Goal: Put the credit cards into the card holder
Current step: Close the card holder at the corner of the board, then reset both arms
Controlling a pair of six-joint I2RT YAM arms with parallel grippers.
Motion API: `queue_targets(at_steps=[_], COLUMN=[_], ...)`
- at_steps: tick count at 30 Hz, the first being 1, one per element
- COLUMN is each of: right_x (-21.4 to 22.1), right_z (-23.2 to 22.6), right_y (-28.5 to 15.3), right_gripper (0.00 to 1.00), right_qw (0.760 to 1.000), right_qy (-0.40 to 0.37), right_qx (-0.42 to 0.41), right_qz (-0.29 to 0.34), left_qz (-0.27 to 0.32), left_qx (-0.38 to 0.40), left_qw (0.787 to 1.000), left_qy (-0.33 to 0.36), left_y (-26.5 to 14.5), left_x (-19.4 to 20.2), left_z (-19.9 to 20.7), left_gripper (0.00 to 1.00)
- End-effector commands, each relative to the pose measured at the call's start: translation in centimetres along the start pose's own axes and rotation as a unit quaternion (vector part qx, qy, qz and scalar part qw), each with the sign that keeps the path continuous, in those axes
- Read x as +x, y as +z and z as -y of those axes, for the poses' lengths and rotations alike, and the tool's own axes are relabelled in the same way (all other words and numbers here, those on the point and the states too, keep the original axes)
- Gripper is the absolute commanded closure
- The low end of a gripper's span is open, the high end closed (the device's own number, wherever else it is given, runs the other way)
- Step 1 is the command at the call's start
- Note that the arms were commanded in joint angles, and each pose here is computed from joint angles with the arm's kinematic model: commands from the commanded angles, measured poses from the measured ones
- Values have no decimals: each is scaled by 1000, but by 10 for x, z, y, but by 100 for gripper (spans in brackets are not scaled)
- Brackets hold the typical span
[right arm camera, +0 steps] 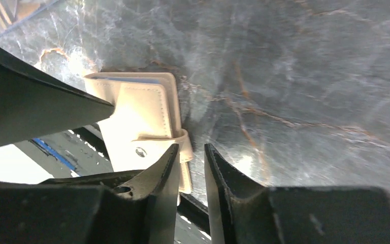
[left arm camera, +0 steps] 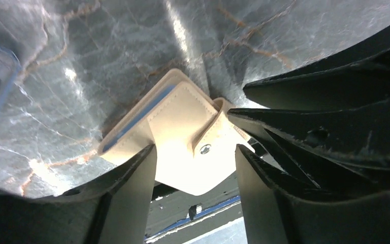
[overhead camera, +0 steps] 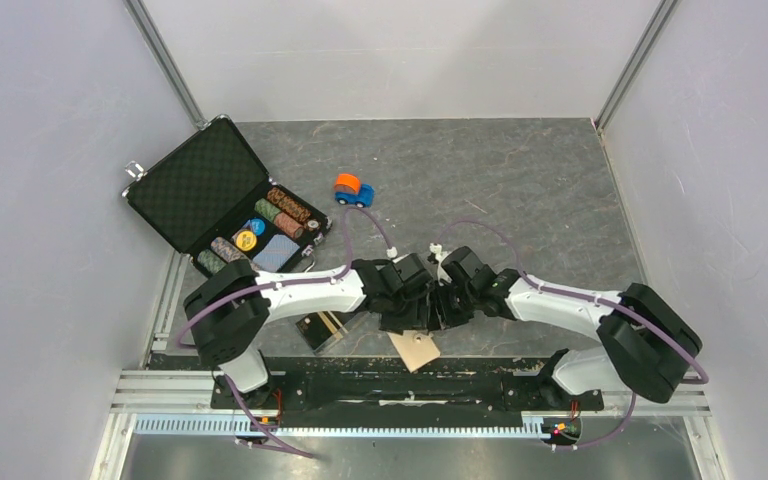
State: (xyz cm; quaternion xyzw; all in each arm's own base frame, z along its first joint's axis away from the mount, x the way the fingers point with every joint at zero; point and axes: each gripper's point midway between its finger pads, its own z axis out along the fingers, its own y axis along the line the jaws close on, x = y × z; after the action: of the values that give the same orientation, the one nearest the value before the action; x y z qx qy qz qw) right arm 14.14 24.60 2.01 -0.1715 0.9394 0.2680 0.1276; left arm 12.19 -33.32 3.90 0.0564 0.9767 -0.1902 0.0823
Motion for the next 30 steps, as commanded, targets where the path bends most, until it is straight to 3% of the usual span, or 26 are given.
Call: queue_targets(at_steps=[1,5,8,13,16,19,24,30], right_x=[-28,-44,-53,-61,-63,-69,-86,-104], right_z=[7,14,25,47,63,85,142,222], right_y=[-19,-35,-47,-62,-68,-78,-105,-155], right_gripper=[69,59,46,14,3,2,2,2], right_qw=[999,997,995,990,989,984,963,900], right_qy=[-22,1,16,32,35,41,68,116], right_qx=[21,11,11,29,57,92,176,305], right_qz=[44,78,102,132,132,146,193,290], left_qz=[88,110,125,151,177,202,285,373], left_qx=[84,150,232,341,359,361,284,19], left_qw=[991,981,963,928,916,908,909,925], left_qy=[62,62,50,6,-20,-63,-113,-70], left_y=[-37,-65,-89,-123,-138,-147,-167,-186], left_x=[-47,-59,-69,-96,-118,-142,-184,-204], left_z=[49,67,82,82,60,23,-70,-183], left_gripper=[30,14,0,0,0,0,0,0])
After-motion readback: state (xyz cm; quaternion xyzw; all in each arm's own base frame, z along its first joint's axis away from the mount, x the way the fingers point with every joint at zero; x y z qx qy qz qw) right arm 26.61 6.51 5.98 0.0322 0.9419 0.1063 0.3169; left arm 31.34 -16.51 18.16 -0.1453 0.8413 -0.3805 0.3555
